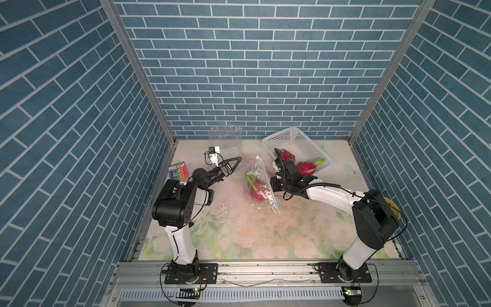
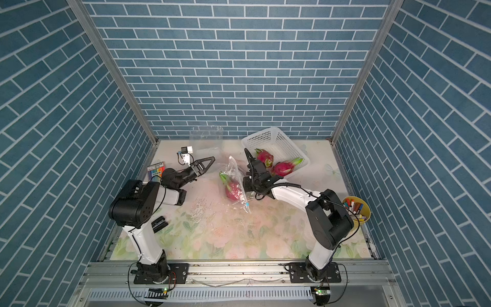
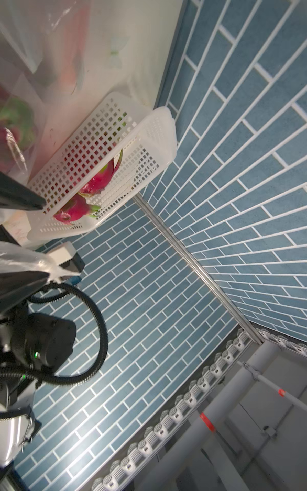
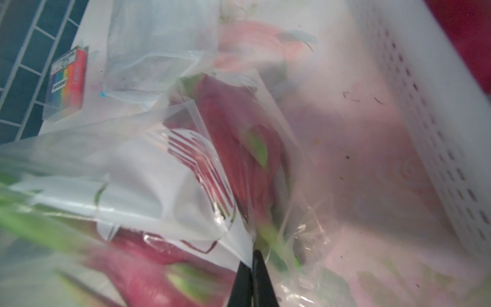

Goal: Open the zip-top bag and take out the dragon fruit
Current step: Open the zipper of the food storage bag at the center of the board.

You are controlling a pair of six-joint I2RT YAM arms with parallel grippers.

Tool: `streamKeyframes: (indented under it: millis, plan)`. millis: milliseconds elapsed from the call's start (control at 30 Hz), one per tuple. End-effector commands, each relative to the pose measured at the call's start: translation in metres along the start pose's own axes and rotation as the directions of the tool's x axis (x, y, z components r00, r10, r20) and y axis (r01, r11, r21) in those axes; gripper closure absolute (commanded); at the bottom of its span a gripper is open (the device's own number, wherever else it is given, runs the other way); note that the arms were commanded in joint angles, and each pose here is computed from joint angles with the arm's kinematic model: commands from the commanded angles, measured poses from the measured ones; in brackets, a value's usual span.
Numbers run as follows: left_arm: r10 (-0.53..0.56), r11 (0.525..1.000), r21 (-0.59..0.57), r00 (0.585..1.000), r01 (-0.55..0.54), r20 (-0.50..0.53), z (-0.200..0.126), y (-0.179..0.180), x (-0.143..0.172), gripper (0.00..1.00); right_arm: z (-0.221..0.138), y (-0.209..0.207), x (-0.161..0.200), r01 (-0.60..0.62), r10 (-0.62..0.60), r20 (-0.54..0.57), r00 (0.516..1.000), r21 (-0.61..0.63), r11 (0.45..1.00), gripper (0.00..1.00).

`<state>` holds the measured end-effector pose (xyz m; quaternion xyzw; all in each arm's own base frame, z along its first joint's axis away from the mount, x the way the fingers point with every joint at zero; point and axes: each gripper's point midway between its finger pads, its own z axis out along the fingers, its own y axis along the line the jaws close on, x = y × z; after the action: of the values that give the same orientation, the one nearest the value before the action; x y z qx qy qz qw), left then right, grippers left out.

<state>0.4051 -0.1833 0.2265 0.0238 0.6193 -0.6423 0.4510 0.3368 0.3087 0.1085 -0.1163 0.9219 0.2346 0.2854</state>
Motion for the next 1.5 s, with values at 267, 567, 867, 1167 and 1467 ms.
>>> streamKeyframes:
  millis: [267,567,867,1167,1467]
  plan:
    - [0.007,0.986,-0.167,0.993,-0.027,-0.122,-0.025,-0.011,0.065,0.0,-0.01,0.024,-0.023,-0.057,0.065,0.092,0.994,-0.09,0.994,1.0]
    - [0.077,0.895,-0.413,0.972,-0.166,-0.224,-0.046,-0.005,0.096,0.0,-0.014,0.029,-0.036,-0.062,0.078,0.137,0.987,-0.113,0.992,1.0]
    - [0.008,0.893,-0.439,0.977,-0.103,-0.213,-0.045,-0.006,0.132,0.09,-0.017,0.036,-0.036,-0.076,0.097,0.15,0.984,-0.14,0.987,1.0]
    - [-0.038,0.954,-0.298,0.978,-0.026,-0.206,-0.014,-0.014,0.136,0.76,-0.018,0.037,-0.033,-0.074,0.093,0.15,0.984,-0.128,0.989,1.0]
    - [0.028,0.91,-0.41,0.997,-0.056,-0.075,-0.045,0.007,0.084,1.0,-0.04,0.002,-0.032,-0.119,0.121,0.184,0.975,-0.023,0.993,1.0]
